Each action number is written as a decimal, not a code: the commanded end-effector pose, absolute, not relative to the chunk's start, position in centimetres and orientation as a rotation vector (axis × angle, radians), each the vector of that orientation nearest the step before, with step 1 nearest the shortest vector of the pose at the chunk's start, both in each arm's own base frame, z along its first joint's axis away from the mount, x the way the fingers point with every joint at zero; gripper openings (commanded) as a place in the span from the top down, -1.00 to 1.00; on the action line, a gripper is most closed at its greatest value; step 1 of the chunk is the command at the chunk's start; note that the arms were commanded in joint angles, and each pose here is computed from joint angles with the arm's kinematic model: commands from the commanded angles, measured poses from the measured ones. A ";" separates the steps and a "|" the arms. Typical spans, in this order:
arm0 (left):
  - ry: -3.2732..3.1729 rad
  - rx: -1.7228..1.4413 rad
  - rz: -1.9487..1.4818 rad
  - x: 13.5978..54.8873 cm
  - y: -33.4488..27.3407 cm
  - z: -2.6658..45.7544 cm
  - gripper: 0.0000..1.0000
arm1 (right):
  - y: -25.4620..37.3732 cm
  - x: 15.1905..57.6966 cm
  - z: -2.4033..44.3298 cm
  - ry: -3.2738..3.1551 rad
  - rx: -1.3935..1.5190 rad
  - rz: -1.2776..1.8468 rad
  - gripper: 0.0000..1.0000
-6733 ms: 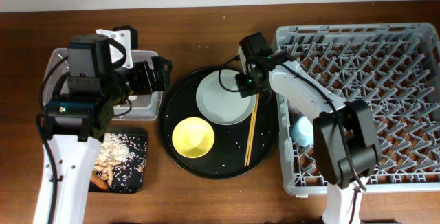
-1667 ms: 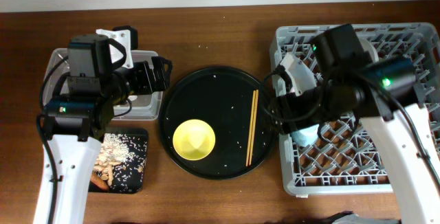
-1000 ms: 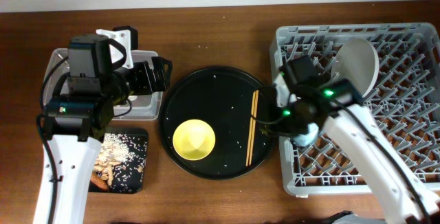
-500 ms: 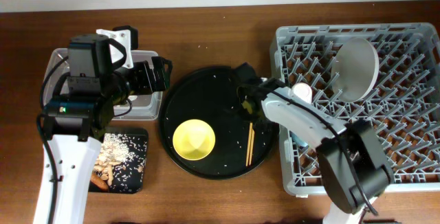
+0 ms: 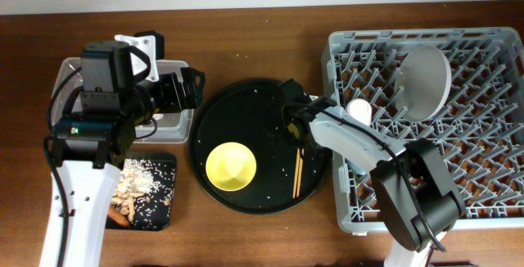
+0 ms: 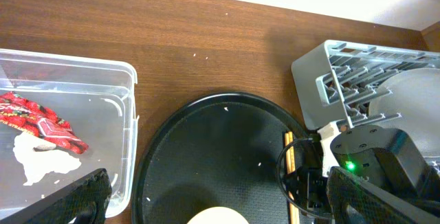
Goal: Sort waste into correct bins and load items into the dishwasher rack
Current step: 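Reach the right gripper to the chopsticks on the round tray and grasp one, then carry the chopstick and insert it upright into the rack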
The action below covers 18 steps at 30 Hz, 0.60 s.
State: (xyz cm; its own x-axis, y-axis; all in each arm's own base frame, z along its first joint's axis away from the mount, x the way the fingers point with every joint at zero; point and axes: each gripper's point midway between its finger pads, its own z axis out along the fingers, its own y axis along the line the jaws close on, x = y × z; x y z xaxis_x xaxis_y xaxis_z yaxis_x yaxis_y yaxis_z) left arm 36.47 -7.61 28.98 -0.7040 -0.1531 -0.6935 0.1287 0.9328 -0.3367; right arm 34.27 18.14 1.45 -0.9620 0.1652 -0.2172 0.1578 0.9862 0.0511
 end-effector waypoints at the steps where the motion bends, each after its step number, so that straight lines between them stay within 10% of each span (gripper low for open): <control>1: 2.301 -0.011 -0.451 36.6 -7.4 29.1 -0.99 | 18.6 33.3 0.1 2.937 0.251 0.095 0.43; 18: 2.301 -0.010 -0.450 36.6 -7.4 29.1 -0.99 | 17.9 32.4 -0.7 2.960 0.242 0.051 0.85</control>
